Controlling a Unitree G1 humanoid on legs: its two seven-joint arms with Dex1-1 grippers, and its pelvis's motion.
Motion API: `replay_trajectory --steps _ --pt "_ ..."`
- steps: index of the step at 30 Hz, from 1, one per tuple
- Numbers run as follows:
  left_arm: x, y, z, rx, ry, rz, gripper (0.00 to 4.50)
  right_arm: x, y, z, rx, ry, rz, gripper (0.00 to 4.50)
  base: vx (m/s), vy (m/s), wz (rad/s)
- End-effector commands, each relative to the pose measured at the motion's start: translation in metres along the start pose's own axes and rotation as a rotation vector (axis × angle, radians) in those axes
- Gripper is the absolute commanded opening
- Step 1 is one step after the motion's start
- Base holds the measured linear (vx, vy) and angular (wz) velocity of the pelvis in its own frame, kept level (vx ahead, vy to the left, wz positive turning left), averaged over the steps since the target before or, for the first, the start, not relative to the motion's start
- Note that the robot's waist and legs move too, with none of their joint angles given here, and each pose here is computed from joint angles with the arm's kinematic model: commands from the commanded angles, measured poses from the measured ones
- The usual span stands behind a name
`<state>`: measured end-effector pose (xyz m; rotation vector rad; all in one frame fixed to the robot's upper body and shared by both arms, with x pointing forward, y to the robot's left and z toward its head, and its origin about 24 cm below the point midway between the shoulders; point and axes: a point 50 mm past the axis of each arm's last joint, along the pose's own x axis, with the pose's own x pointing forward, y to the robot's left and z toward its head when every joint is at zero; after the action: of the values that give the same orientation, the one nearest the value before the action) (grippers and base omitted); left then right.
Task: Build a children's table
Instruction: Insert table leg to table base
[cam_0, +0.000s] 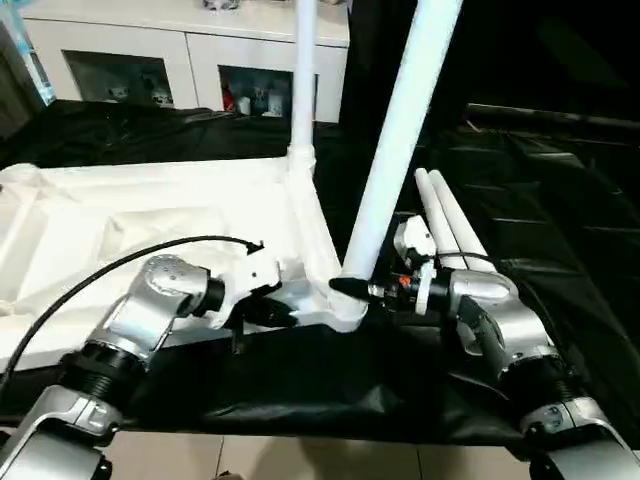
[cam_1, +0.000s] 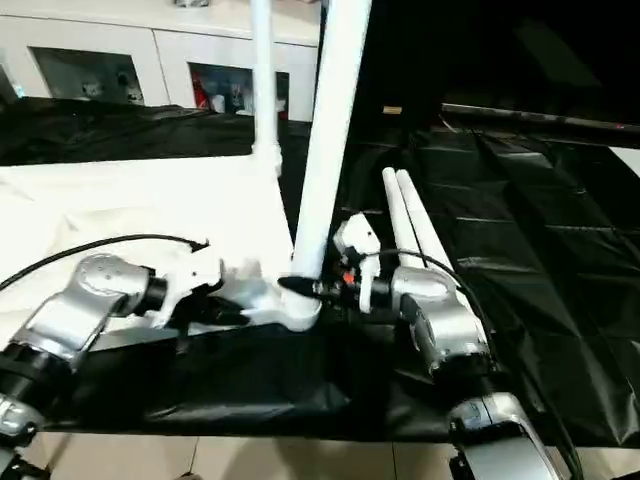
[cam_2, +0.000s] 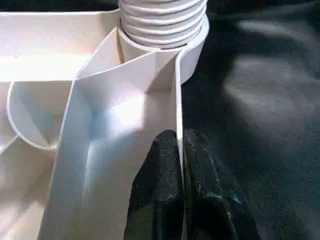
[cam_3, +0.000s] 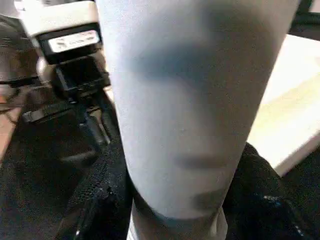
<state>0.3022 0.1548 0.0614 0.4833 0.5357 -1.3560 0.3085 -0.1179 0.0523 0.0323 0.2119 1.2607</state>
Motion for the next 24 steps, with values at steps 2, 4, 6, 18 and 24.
replay_trajectory --steps 2,4,6,18,24 --pt "0.003 -0.009 0.031 0.145 -0.086 -0.124 0.0 -0.006 0.02 -0.05 0.151 0.175 0.095 1.91 0.0 0.0 0.0" --pt "0.002 -0.01 0.031 0.143 -0.088 -0.127 0.0 -0.007 0.021 -0.051 0.151 0.178 0.106 1.91 0.0 0.0 0.0" --pt "0.004 -0.005 0.032 0.134 -0.098 -0.067 0.0 -0.007 0.019 -0.054 0.143 0.187 0.059 1.91 0.0 0.0 0.0" --pt "0.008 0.011 0.028 0.068 -0.105 0.098 0.0 -0.004 0.016 -0.064 0.113 0.221 -0.038 1.91 0.0 0.0 0.0" --pt "0.007 0.013 0.027 0.069 -0.107 0.12 0.0 -0.006 0.015 -0.067 0.112 0.201 -0.072 1.91 0.0 0.0 0.0"
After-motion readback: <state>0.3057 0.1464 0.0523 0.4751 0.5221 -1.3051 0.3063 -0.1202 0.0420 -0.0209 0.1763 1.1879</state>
